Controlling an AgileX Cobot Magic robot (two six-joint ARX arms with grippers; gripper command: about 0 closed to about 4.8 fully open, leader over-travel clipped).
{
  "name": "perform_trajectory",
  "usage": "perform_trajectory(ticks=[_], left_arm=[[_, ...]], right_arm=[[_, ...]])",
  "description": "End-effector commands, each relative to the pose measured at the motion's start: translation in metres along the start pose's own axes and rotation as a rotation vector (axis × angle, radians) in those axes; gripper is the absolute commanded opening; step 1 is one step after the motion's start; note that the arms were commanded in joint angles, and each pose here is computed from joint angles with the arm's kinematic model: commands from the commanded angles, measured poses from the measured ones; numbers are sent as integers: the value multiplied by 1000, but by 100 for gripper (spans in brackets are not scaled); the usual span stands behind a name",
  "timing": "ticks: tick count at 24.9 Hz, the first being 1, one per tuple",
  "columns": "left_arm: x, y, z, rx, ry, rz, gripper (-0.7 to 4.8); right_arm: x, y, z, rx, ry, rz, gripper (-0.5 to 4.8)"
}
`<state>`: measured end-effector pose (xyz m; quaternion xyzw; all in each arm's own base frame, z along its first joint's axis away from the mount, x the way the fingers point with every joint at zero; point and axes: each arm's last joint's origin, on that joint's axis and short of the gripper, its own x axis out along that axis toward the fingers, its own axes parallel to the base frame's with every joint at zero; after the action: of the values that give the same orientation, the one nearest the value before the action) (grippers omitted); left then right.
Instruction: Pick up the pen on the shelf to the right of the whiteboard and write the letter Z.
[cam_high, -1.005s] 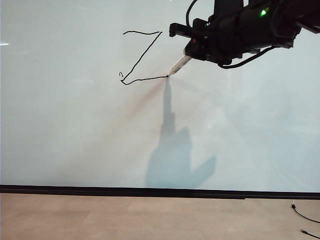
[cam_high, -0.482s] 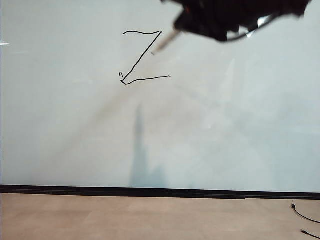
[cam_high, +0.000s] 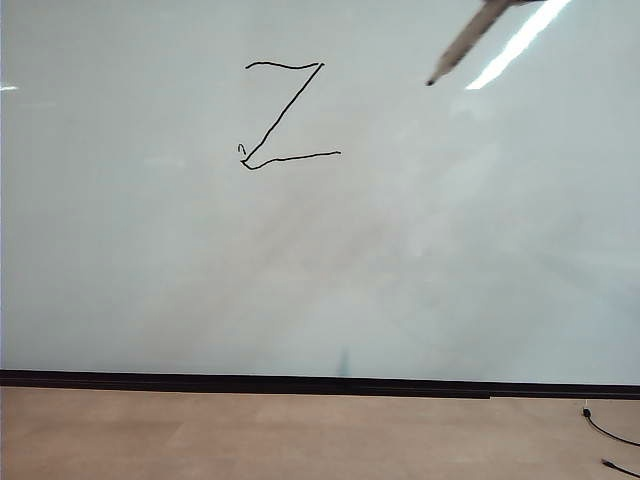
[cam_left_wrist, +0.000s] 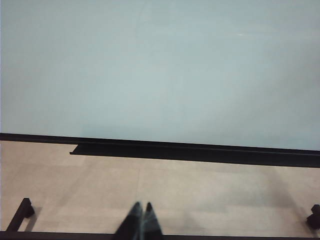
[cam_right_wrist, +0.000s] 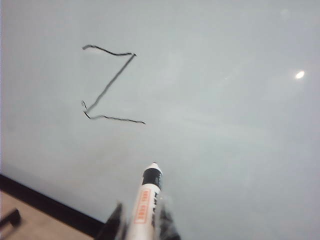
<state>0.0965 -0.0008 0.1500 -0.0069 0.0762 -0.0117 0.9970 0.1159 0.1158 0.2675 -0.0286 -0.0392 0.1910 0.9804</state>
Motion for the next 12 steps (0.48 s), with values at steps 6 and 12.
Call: perform_trajectory(ticks=[6, 12], left_arm=[[0, 0, 1, 5, -6, 0, -5], [0, 0, 1, 5, -6, 0, -4]], right_arm=[[-45, -23, -2, -105, 77, 17, -9], [-77, -38, -20, -39, -85, -14, -9]])
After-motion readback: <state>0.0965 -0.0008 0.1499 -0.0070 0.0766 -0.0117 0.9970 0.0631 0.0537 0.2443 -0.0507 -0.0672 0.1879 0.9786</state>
